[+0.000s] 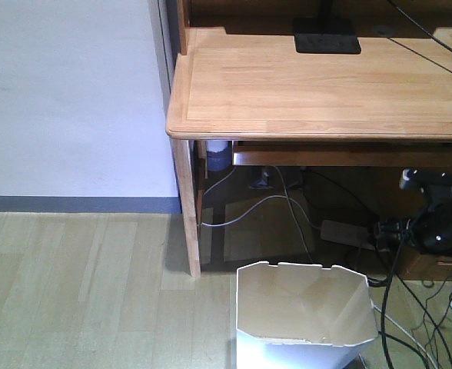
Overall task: Move trash bin to bedside with robot
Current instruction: 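Lower the right gripper down toward the rim of the white trash bin, then close the right gripper on the bin rim farthest from the desk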
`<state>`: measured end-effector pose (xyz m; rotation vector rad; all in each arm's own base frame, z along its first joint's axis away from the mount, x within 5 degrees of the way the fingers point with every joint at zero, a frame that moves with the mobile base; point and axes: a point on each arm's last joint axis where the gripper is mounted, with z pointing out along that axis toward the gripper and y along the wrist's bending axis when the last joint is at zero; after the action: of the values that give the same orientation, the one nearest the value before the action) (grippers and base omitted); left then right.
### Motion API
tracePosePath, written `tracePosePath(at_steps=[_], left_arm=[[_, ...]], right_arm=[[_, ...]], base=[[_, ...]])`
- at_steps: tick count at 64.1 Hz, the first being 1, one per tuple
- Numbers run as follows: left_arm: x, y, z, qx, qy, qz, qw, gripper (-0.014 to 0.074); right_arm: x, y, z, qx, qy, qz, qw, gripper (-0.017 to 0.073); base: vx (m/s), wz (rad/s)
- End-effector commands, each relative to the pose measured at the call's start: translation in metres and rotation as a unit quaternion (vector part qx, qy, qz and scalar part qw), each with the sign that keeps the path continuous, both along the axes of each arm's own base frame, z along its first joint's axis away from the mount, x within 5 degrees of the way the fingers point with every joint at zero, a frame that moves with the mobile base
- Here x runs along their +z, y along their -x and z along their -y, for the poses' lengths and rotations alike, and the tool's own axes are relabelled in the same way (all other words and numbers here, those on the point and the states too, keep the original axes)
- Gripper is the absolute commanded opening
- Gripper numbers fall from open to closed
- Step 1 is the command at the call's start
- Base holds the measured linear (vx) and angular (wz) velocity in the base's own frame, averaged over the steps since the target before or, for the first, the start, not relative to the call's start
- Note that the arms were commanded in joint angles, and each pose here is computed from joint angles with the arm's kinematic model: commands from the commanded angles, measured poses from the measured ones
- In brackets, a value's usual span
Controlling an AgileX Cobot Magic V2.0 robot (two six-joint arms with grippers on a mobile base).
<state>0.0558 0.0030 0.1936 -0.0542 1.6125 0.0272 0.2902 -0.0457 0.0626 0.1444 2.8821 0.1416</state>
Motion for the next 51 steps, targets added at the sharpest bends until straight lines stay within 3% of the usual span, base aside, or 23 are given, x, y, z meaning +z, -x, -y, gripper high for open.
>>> tracePosePath(at_steps=[1,13,51], left_arm=[[0.014,0.001,0.0,-0.001,0.002,0.049,0.999,-0.0006],[0.014,0.001,0.0,-0.001,0.002,0.049,0.999,-0.0006],[0.014,0.001,0.0,-0.001,0.002,0.049,0.999,-0.0006]], right_arm=[[-0.006,-0.013,0.006,0.005,0.021,0.021,1.0,0.0529],[-0.053,-0.028,0.009,0.041,0.016,-0.024,0.999,0.0529],[-0.189,-0.044,0.015,0.047,0.006,-0.101,0.994,0.0529]], base=[[0.0,0.0],[0.0,0.0],[0.0,0.0]])
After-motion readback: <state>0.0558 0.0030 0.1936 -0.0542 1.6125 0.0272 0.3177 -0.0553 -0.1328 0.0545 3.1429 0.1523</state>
